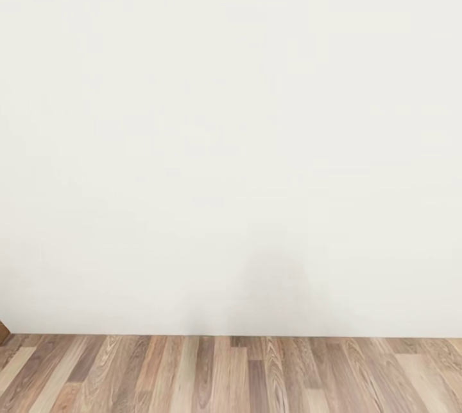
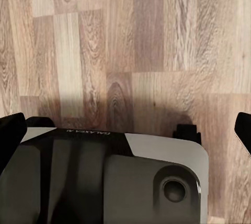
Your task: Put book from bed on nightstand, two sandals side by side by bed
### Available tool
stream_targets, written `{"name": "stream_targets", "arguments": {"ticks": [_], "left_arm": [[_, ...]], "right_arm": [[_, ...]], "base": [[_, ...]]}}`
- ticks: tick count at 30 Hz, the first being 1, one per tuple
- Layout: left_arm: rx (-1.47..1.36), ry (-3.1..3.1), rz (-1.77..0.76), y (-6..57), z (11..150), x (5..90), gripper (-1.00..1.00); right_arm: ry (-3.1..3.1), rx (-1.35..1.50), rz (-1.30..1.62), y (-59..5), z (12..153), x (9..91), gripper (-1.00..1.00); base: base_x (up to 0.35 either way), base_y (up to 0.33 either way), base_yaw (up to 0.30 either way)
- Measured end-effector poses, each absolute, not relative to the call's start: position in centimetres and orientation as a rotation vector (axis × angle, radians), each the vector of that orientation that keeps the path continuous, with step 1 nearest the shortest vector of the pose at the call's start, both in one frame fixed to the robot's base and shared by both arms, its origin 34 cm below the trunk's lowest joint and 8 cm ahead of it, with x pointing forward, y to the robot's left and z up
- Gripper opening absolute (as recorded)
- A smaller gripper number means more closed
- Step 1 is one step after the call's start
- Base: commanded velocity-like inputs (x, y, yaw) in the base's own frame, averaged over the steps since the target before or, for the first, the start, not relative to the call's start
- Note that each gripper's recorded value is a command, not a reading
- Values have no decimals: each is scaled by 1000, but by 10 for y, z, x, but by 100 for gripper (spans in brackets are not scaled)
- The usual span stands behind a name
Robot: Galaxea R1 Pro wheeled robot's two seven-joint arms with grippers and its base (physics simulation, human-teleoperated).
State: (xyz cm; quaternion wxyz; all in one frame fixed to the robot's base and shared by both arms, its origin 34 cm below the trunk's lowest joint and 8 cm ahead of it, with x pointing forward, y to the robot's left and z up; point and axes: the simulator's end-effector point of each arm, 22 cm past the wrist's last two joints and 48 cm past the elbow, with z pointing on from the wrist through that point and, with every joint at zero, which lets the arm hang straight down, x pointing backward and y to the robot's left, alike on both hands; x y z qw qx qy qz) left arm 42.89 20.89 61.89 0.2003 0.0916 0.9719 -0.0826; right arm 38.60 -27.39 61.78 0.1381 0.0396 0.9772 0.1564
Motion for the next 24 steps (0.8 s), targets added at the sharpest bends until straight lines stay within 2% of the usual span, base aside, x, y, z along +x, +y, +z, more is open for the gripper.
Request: {"name": "stream_targets", "arguments": {"ticks": [14, 17, 24], "left_arm": [[257, 2717, -231, 209, 619, 429, 100], [257, 2717, -231, 209, 619, 429, 100], [257, 2718, -231, 209, 618, 429, 100]], "right_arm": [[2827, 113, 453, -274, 618, 386, 100], [2828, 111, 454, -273, 617, 386, 100], [2828, 109, 453, -273, 617, 386, 100]], "base": [[322, 0, 0], [121, 0, -79], [17, 0, -244]]}}
